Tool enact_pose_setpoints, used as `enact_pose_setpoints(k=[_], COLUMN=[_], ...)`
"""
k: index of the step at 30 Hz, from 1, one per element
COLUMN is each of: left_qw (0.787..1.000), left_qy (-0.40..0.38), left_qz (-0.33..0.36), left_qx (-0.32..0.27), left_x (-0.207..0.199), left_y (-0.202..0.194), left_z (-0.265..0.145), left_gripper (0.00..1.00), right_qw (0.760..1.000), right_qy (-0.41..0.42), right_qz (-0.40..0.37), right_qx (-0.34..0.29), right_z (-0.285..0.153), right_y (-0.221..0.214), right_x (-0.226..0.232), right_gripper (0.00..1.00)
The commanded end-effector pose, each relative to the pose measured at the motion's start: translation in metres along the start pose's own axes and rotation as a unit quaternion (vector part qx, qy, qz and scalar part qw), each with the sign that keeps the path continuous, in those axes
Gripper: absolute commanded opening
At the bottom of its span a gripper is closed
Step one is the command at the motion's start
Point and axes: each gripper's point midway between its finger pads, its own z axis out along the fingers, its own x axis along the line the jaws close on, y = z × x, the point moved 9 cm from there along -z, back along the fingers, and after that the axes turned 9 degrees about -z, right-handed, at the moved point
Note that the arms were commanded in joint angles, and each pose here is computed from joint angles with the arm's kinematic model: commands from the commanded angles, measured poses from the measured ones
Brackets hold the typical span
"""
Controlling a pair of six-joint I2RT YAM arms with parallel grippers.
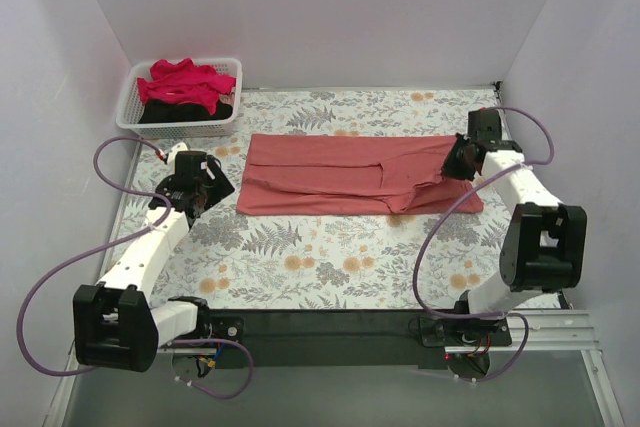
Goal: Fold and stack the t-shirts
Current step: Fold the tshirt
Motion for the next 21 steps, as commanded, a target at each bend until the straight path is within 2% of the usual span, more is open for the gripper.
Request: enact_pose_setpoints(k=[1,6,13,21], left_qw=[1.000,1.000,1.000,1.000], left_qy=[0.005,0.014,0.014,0.019], left_qz=[0.007,0.010,0.013,0.016], left_qx=[-0.007,-0.001,0.003,0.010], left_x=[0.002,0.004,0.005,0.006], left_y=[0.001,-0.002,-0.004,-0.007], left_z=[0.003,0.007,0.010,0.014], left_gripper=[0.72,0.72,0.72,0.72], right_qw=[0.998,0.995,0.994,0.987], right_qy=[0.057,0.082,0.094,0.123], right_qz=[0.020,0.033,0.038,0.065], right_qx=[-0.016,-0.045,-0.047,-0.085], right_z=[0.015,0.031,0.063,0.076], right_y=[0.034,0.080,0.109,0.135], right_x=[0.021,0.038,0.047,0.041], right_gripper=[0.01,0.01,0.01,0.01])
